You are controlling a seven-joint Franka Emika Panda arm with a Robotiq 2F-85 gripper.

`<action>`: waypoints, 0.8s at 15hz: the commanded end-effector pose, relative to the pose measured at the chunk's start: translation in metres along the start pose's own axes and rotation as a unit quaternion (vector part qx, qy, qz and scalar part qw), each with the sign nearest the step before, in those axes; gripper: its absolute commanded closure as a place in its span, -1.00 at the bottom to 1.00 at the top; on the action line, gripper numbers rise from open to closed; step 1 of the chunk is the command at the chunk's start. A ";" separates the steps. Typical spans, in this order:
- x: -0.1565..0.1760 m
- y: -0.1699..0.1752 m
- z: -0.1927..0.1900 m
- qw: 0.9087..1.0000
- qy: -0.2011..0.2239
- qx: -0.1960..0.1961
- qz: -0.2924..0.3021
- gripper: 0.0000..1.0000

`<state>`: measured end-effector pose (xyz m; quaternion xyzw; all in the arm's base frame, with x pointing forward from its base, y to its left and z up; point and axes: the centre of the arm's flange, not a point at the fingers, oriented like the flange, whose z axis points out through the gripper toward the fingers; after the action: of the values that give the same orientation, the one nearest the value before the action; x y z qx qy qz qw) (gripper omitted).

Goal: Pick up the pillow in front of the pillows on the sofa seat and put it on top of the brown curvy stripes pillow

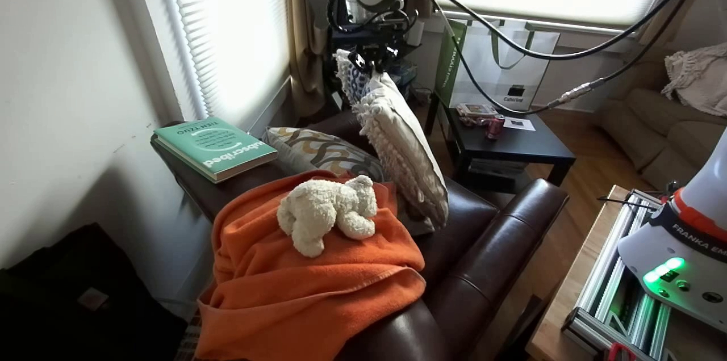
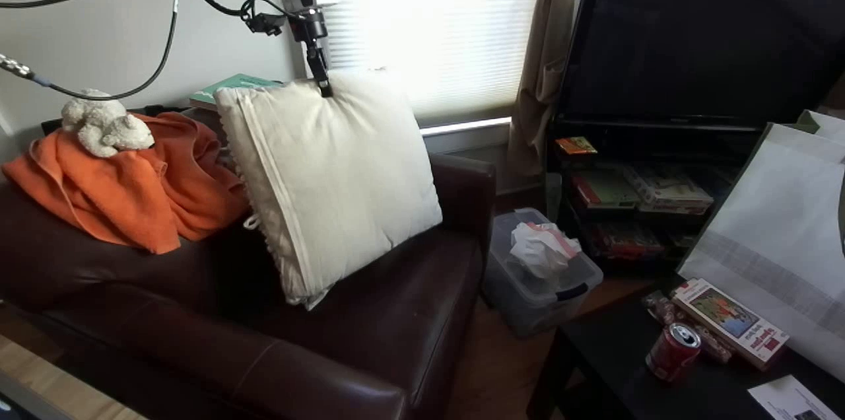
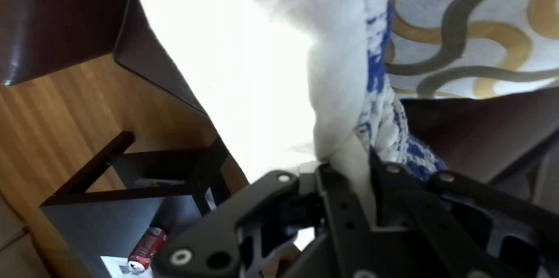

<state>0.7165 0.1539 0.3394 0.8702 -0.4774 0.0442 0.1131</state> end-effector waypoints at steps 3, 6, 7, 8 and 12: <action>-0.002 0.016 -0.042 0.999 0.014 0.031 -0.003 0.93; -0.007 0.004 -0.050 0.995 0.013 0.085 0.043 0.93; -0.001 0.001 -0.058 0.993 0.015 0.099 0.060 0.93; 0.005 0.000 -0.064 0.991 0.015 0.113 0.076 0.93; 0.032 0.011 -0.122 0.978 0.030 0.151 0.138 0.93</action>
<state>0.7224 0.1576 0.3966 0.8319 -0.5411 0.1194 0.0292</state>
